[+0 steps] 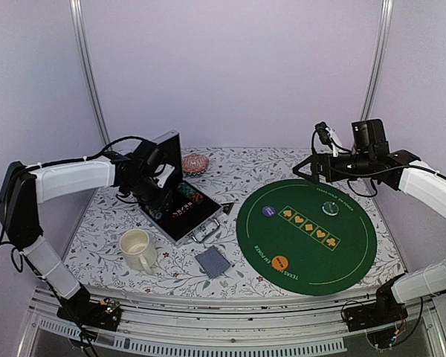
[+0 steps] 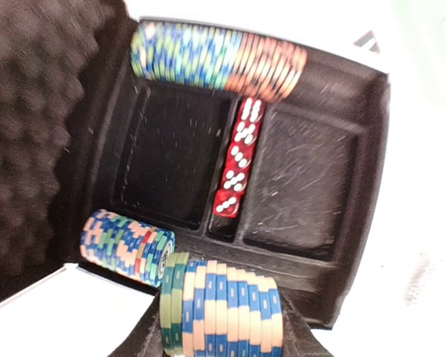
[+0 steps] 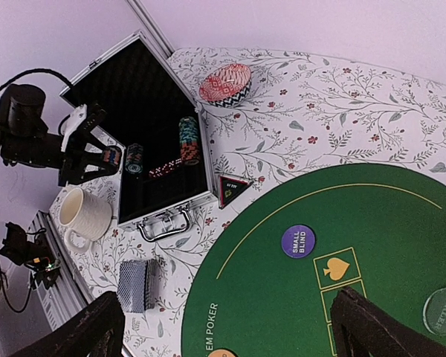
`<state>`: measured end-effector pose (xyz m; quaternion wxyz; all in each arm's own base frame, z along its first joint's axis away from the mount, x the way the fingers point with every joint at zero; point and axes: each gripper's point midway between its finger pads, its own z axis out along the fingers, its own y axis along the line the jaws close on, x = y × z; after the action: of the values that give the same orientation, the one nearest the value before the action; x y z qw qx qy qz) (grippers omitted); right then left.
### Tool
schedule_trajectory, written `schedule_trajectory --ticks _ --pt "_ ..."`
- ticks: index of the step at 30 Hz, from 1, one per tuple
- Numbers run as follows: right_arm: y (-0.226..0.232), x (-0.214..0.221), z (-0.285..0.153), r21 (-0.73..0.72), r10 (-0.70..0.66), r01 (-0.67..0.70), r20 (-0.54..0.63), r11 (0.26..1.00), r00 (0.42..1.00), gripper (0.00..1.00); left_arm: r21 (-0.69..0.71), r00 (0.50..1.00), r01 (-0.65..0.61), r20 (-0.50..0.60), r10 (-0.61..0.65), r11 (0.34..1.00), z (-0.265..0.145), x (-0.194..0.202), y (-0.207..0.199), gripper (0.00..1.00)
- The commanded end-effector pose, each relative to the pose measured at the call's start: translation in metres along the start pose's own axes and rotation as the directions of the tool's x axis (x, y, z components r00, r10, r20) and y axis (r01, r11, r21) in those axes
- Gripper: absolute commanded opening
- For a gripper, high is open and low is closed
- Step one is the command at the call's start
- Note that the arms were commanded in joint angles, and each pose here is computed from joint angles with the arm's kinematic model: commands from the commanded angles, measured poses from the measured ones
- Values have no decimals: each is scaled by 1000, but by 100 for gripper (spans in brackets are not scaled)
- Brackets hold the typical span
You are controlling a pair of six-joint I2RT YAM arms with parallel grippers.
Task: Distribute texas hold em gaming equipment
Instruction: Pick up the pile of poker chips from the chip case, then adjust the poker chips pile.
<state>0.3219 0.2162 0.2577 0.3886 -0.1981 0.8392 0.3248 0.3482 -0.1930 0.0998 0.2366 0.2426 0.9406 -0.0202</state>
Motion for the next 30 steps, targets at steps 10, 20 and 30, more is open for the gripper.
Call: schedule_trajectory --ticks 10,20,30 --pt "13 -14 -11 -4 -12 12 35 1000 999 99 564 921 -78 357 -157 822 -116 -84 -139 0" --pt "20 32 7 100 -97 106 -90 989 991 99 838 974 -51 162 -159 543 -88 -67 -267 0" --pt "19 79 2 177 35 -11 -133 984 991 95 897 976 100 -5 -216 430 -35 -55 -319 0"
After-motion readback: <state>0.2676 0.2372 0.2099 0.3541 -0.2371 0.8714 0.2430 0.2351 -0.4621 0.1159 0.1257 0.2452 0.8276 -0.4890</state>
